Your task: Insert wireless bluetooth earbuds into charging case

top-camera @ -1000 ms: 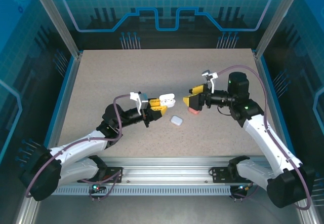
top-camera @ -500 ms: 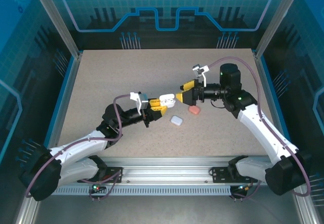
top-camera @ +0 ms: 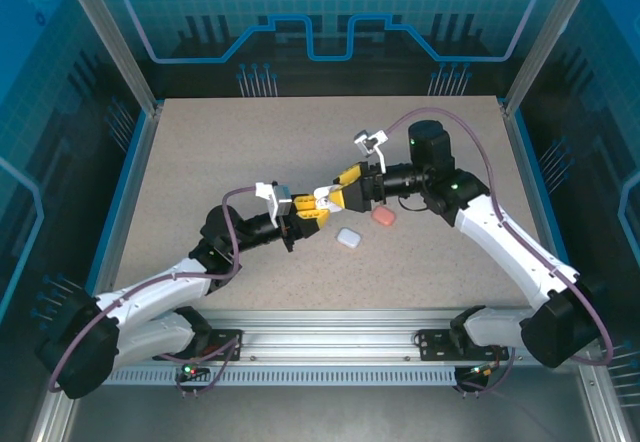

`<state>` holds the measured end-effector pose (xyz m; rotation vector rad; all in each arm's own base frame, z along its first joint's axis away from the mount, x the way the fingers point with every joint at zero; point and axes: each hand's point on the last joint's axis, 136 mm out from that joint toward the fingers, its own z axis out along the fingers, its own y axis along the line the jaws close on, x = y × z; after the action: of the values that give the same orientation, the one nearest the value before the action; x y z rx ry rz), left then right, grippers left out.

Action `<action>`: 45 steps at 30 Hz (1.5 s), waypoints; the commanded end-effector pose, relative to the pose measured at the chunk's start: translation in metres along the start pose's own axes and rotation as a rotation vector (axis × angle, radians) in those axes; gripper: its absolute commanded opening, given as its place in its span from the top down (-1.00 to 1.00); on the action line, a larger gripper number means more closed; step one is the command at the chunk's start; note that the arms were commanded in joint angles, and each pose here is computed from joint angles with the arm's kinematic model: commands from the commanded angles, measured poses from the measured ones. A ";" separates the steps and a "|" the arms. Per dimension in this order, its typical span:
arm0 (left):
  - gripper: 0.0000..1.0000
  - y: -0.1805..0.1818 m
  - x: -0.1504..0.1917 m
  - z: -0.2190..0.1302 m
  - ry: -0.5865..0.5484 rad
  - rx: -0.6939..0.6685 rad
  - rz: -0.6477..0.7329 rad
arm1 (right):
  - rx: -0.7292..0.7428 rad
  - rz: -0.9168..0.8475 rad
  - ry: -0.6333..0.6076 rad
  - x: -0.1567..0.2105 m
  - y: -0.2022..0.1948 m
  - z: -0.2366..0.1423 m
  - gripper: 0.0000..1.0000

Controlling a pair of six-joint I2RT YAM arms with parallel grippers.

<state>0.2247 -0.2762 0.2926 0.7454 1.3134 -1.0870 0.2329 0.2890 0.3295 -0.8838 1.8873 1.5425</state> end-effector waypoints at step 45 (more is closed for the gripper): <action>1.00 0.000 -0.004 -0.003 -0.003 -0.029 0.044 | -0.012 -0.088 0.068 0.002 0.034 -0.001 -0.34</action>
<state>0.2237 -0.2735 0.2934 0.7497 1.3154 -1.0572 0.2224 0.2932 0.3230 -0.9506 1.9522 1.4754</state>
